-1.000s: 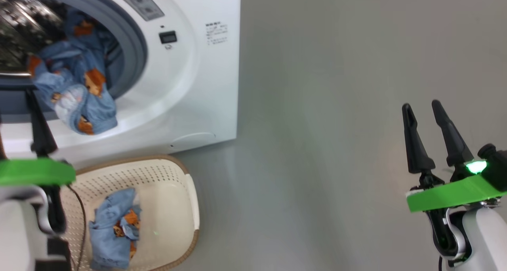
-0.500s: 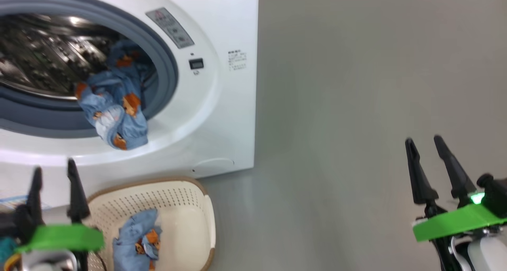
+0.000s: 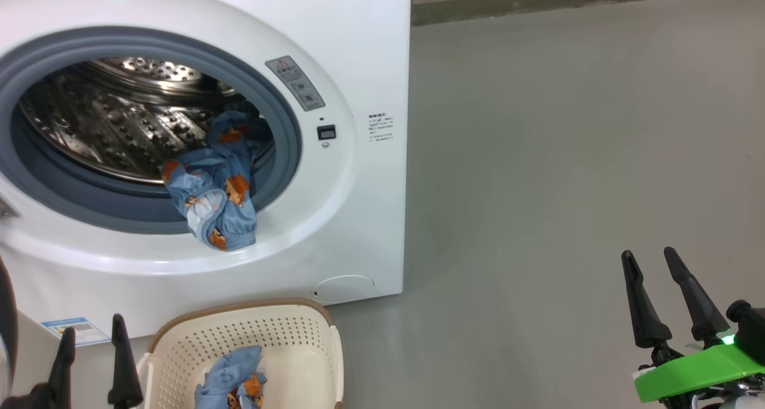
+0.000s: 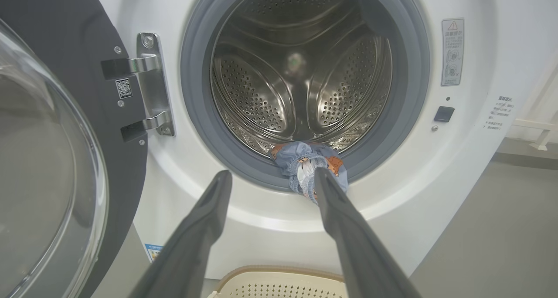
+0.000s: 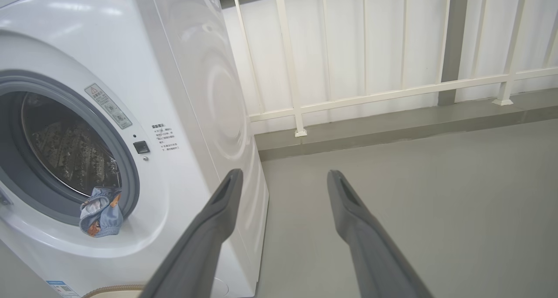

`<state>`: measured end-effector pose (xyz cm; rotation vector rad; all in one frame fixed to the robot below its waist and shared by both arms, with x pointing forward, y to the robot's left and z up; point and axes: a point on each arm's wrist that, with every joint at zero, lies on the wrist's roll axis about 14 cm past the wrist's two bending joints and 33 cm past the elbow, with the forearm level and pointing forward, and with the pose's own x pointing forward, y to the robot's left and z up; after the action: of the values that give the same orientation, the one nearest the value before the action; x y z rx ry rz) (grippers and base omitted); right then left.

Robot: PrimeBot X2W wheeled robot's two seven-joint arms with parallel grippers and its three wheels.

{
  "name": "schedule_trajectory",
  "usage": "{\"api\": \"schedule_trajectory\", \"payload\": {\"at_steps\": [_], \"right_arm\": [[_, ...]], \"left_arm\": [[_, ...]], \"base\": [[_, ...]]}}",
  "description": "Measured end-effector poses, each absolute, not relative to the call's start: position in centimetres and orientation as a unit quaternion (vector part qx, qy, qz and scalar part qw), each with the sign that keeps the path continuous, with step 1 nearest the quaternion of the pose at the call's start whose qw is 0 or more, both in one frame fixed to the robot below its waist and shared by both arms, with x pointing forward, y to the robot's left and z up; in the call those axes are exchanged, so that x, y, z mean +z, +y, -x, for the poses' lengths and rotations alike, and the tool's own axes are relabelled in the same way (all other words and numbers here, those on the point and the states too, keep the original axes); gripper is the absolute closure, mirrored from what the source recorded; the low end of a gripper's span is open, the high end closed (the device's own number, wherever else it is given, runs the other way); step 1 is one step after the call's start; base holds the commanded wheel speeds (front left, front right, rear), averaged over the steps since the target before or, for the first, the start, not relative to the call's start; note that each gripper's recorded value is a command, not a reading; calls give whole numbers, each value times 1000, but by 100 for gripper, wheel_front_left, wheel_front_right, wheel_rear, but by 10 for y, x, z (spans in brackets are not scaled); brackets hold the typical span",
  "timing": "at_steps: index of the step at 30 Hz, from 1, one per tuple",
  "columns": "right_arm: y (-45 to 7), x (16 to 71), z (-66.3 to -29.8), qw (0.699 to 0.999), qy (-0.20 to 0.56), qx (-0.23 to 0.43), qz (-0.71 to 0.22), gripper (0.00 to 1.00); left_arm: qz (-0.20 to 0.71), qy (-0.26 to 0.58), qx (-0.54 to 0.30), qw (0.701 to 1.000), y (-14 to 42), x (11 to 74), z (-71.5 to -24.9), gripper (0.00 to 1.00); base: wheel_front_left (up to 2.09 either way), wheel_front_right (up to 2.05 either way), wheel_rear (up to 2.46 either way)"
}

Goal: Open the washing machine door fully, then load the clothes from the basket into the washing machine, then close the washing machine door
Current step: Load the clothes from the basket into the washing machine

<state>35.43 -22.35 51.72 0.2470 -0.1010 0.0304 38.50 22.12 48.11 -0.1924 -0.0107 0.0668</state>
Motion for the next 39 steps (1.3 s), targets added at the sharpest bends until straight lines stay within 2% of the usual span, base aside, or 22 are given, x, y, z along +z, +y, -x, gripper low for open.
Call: {"api": "schedule_trajectory", "payload": {"at_steps": [10, 39], "right_arm": [[-225, 515, -348, 991, -48, 12, -124, 0], [-226, 511, -347, 991, -42, 8, -127, 0]], "left_arm": [[94, -3, 39, 995, 226, 479, -367, 0], [108, 5, 36, 993, 222, 472, -370, 0]], "base": [[0, 0, 0], [0, 0, 0]]}}
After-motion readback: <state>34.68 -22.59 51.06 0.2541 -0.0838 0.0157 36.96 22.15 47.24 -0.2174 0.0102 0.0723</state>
